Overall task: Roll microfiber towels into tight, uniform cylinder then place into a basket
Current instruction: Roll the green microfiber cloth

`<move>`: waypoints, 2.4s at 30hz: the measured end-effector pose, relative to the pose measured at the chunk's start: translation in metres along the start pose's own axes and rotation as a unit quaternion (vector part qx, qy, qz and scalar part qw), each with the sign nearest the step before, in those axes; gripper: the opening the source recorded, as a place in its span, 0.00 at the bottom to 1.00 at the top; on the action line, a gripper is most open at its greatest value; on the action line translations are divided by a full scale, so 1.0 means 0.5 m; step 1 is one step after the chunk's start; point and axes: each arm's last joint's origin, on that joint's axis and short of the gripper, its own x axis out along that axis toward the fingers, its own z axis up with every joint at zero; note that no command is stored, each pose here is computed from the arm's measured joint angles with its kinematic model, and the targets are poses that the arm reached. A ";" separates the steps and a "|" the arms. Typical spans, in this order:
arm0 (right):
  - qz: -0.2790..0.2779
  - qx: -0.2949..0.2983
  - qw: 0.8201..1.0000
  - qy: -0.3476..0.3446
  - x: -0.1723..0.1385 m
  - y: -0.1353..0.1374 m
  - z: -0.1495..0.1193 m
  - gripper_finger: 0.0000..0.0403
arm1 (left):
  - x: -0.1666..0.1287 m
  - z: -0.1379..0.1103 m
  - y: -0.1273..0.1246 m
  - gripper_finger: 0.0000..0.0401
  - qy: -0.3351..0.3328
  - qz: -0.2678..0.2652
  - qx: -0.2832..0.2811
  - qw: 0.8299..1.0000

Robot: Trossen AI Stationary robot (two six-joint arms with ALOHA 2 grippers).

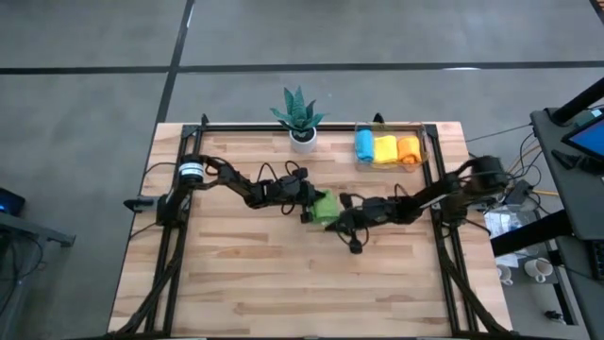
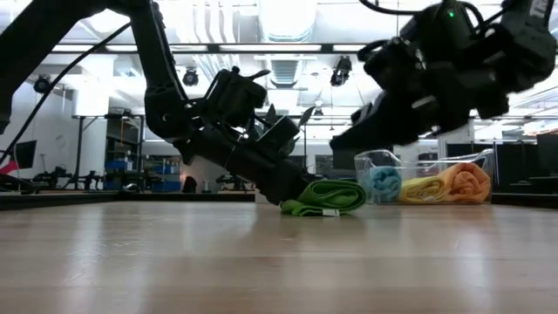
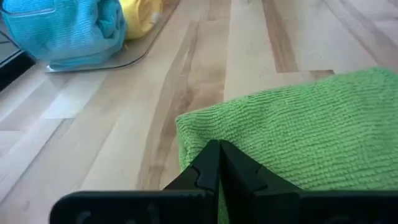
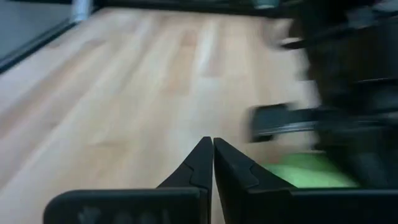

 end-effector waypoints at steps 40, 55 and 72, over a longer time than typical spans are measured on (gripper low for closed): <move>-0.181 0.487 0.836 0.175 -0.004 -0.149 0.004 0.64 | 0.001 0.003 -0.005 0.00 -0.002 -0.002 0.001 1.000; -0.188 0.469 0.842 0.189 0.004 -0.148 -0.003 0.40 | -0.012 0.016 0.000 0.00 -0.001 0.029 0.013 0.999; -0.274 0.373 0.814 0.352 -0.089 -0.132 0.041 0.03 | -0.087 0.094 0.000 0.00 -0.062 0.030 -0.047 0.997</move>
